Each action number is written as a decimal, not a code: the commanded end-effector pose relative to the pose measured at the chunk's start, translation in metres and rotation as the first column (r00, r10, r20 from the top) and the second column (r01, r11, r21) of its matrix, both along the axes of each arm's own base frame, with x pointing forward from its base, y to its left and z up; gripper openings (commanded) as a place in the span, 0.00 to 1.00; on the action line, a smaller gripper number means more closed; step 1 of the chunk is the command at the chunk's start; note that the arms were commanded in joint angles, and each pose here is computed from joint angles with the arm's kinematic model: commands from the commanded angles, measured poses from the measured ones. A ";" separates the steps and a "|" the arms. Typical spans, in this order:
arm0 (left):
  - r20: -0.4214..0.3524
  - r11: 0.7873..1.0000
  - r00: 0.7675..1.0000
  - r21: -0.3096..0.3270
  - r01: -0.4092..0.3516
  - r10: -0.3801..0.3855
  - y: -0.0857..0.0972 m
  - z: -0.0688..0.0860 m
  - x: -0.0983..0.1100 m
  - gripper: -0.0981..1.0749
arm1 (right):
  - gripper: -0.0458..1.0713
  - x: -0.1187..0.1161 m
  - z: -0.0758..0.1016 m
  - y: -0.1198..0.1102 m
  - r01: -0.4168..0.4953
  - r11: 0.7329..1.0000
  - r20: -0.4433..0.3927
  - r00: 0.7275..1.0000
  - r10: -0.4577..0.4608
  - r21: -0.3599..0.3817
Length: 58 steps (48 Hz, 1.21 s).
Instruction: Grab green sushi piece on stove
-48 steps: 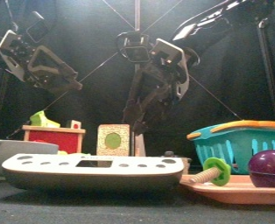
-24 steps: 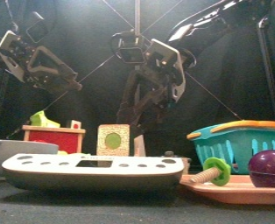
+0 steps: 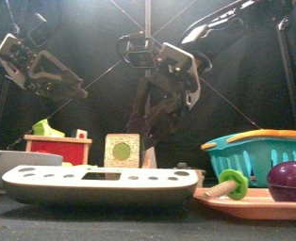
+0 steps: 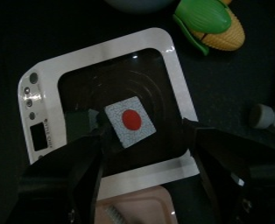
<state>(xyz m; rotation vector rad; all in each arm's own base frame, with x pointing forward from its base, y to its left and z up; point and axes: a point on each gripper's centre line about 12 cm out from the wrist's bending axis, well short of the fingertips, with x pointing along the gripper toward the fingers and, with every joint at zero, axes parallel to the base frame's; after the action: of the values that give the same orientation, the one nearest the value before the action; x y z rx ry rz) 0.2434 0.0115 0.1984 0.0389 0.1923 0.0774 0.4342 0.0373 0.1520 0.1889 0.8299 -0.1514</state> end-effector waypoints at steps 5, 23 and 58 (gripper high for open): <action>0.014 1.000 1.000 0.002 -0.002 0.002 0.001 0.004 0.002 0.82 | 0.89 0.005 0.016 -0.001 0.000 1.000 0.041 0.999 0.000 0.002; 0.007 1.000 1.000 0.003 -0.007 0.007 0.002 0.002 0.001 0.82 | 0.89 0.010 0.004 0.001 -0.006 1.000 0.018 1.000 0.007 -0.004; 0.004 1.000 1.000 0.003 -0.007 0.007 0.002 0.001 0.000 0.82 | 0.89 0.013 0.004 0.019 -0.036 0.999 0.020 0.999 0.036 0.001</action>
<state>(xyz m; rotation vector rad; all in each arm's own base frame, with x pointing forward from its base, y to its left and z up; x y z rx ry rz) 0.2413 0.0126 0.1951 0.0373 0.2031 0.0825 0.4444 0.0511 0.1391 0.1724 0.8505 -0.1274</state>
